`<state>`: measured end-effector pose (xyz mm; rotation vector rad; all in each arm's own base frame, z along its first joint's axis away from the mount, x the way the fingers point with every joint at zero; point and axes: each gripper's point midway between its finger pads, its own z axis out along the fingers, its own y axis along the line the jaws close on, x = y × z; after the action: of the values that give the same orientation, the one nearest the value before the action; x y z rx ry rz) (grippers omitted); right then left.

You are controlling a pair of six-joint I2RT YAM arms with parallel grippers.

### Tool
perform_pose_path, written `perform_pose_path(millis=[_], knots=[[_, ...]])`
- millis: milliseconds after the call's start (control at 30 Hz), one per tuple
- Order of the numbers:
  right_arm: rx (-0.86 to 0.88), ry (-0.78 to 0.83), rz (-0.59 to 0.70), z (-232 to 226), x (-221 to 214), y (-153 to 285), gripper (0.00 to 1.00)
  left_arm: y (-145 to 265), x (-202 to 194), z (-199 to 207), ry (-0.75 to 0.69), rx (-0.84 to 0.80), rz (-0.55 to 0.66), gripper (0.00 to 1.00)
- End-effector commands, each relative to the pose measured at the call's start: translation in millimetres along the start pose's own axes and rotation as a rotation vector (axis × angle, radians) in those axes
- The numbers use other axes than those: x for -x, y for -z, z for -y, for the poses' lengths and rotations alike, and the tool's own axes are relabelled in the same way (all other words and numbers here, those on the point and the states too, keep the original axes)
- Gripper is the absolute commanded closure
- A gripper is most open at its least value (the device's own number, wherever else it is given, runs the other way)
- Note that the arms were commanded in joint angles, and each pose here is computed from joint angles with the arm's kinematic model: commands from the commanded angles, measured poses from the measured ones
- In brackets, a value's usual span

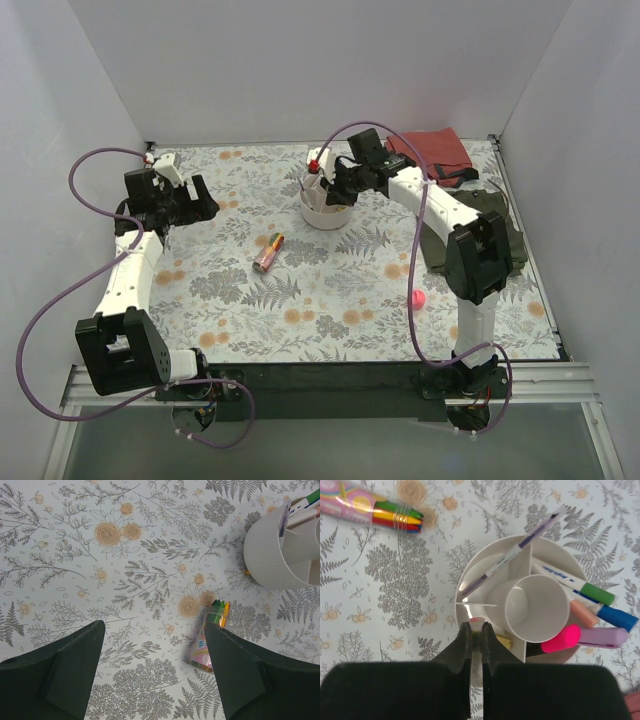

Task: Sort the stationery into containers
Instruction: Place the stationery in the storage box.

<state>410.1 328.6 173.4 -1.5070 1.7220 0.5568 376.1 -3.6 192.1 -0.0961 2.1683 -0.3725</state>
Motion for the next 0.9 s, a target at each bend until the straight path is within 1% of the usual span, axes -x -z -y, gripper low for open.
perform_pose_path(millis=[0,33,133,367,500,867], knots=[[0.012,0.234,0.027,-6,7,13,0.99,8,15,0,-0.045,0.010,0.032,0.19],[0.007,0.304,0.011,-5,4,12,0.99,8,15,-1,-0.043,0.013,0.030,0.19],[0.002,0.390,-0.010,-1,-1,12,0.99,8,13,0,-0.046,0.009,0.027,0.19],[0.005,0.509,-0.015,-6,4,13,0.99,11,15,-1,-0.060,0.019,0.038,0.19],[0.018,0.568,-0.024,-15,2,11,0.99,12,13,-2,-0.062,0.022,0.036,0.19],[0.036,0.626,-0.045,-20,-5,-5,0.99,13,14,-2,-0.063,0.025,0.039,0.18]])
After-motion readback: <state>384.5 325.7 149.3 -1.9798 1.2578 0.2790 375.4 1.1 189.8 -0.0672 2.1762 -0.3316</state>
